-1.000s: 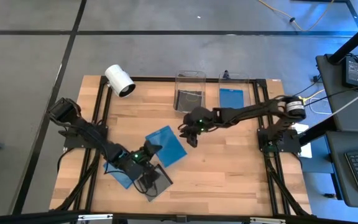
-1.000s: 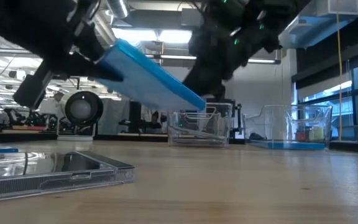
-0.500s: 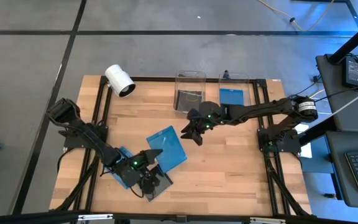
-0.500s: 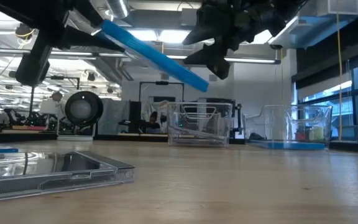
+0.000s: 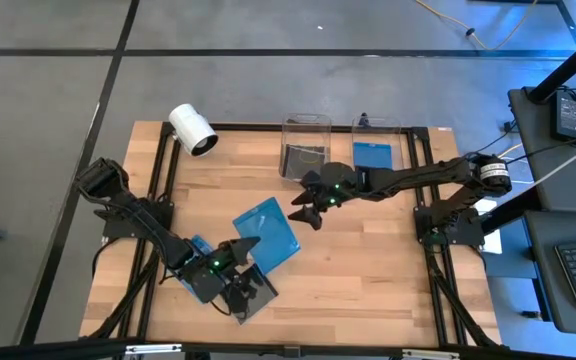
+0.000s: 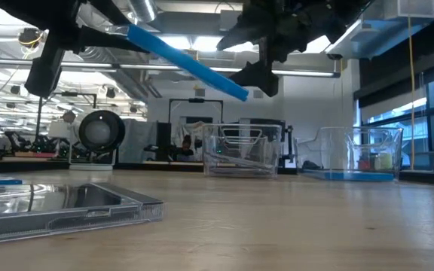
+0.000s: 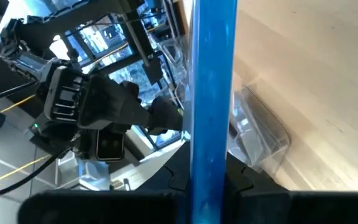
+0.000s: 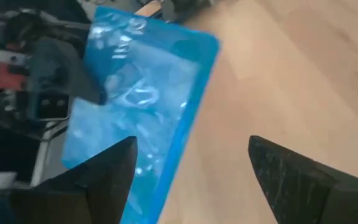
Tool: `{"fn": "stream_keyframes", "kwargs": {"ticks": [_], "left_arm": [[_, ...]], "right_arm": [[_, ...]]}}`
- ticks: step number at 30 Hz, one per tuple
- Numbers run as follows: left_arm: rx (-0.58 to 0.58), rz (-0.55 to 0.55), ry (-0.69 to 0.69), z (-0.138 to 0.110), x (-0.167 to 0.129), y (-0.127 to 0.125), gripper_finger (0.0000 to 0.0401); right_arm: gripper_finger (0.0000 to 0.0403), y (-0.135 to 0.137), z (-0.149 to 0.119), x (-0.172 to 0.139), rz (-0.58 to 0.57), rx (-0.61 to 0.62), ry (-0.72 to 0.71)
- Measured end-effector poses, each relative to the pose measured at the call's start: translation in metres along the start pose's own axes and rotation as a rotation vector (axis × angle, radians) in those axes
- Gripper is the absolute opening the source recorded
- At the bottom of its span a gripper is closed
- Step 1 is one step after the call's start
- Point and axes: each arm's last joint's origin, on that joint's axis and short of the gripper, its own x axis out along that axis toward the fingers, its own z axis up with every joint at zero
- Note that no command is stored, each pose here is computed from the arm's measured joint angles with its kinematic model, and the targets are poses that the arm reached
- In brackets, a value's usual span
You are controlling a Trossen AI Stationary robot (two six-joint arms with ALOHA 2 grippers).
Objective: Pick & place jewel cases by type
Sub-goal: Put the top blue CD case into the right transparent bin
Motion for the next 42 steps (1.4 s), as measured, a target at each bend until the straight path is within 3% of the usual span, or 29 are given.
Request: {"fn": "stream_keyframes", "kwargs": {"ticks": [5, 11, 15, 19, 26, 42], "left_arm": [[0.026, 0.029, 0.004, 0.001, 0.000, 0.007, 0.0027], [-0.068, 0.079, -0.012, 0.002, 0.000, 0.019, 0.0025], [-0.034, 0.079, -0.015, 0.002, 0.000, 0.020, 0.0026], [-0.002, 0.084, -0.024, 0.002, 0.001, 0.021, 0.0025], [-0.060, 0.107, -0.023, 0.001, 0.000, 0.026, 0.0026], [-0.052, 0.110, -0.035, 0.002, 0.000, 0.027, 0.0026]], "right_arm": [[0.0305, 0.004, 0.000, 0.000, 0.123, 0.020, 0.055], [0.0287, 0.008, 0.002, -0.001, 0.222, 0.045, 0.071], [0.0269, 0.012, 0.004, -0.002, 0.328, 0.105, 0.098], [0.0247, 0.013, 0.004, -0.002, 0.336, 0.166, 0.114], [0.0210, 0.014, 0.005, -0.002, 0.350, 0.155, 0.113], [0.0106, 0.014, 0.004, -0.002, 0.350, 0.126, 0.113]]}}
